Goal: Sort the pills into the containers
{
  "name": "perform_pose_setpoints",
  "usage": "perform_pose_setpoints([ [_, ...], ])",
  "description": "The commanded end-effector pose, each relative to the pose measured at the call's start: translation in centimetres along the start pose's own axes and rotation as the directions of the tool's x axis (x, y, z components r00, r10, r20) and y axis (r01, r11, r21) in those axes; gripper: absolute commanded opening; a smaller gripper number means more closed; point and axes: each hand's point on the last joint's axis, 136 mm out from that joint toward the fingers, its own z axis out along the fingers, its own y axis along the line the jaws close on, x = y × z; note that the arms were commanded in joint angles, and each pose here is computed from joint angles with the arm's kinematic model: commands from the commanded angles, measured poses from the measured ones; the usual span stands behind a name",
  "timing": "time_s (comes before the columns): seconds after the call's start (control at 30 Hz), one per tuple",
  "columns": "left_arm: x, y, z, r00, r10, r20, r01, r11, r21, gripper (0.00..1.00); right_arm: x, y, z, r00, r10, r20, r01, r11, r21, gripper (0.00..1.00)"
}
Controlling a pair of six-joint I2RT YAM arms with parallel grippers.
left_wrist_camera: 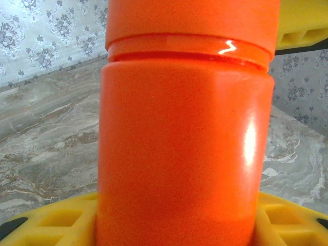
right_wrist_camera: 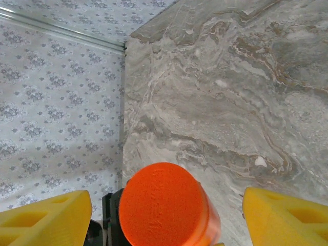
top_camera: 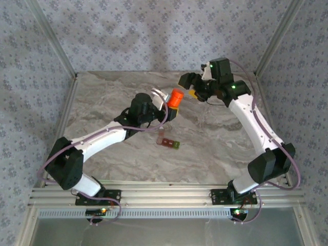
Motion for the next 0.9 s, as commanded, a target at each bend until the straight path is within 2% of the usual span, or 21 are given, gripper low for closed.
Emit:
perform_pose_setpoints([
  [0.0,-2.0,-0.5,0.1,0.999,0.026,0.046,-0.027,0.999,0.027,0.00,-0.2,0.4,0.5,1.000,-0.021,0.003,0.021,1.000,0.018,0.78],
  [0.27,-2.3,-0.5,0.5,0.998,0.034,0.048,-0.035,0.999,0.034,0.00,1.5,0.4,2.0,0.998,-0.049,-0.050,0.051,0.998,0.033,0.73],
  [0.4,-2.4,-0.4,0.7,0.998,0.035,0.049,-0.036,0.999,0.035,0.00,1.9,0.2,2.5,0.996,-0.050,-0.069,0.053,0.998,0.035,0.64],
  [0.53,-2.7,-0.3,0.8,0.998,0.033,0.052,-0.036,0.999,0.040,0.00,2.5,-0.2,2.9,0.993,-0.058,-0.098,0.062,0.997,0.037,0.48],
  [0.63,-2.9,-0.3,0.9,0.998,0.032,0.054,-0.035,0.998,0.043,0.00,2.9,-0.5,3.1,0.989,-0.074,-0.125,0.078,0.996,0.030,0.42],
  [0.8,-3.4,-0.1,0.9,0.998,0.022,0.059,-0.025,0.998,0.056,0.00,2.7,-0.6,2.9,0.982,-0.140,-0.131,0.134,0.990,-0.054,0.37],
  [0.87,-3.8,-0.2,0.8,0.998,0.015,0.066,-0.019,0.997,0.069,0.00,2.0,-0.1,2.3,0.966,-0.240,-0.098,0.226,0.964,-0.141,0.38],
])
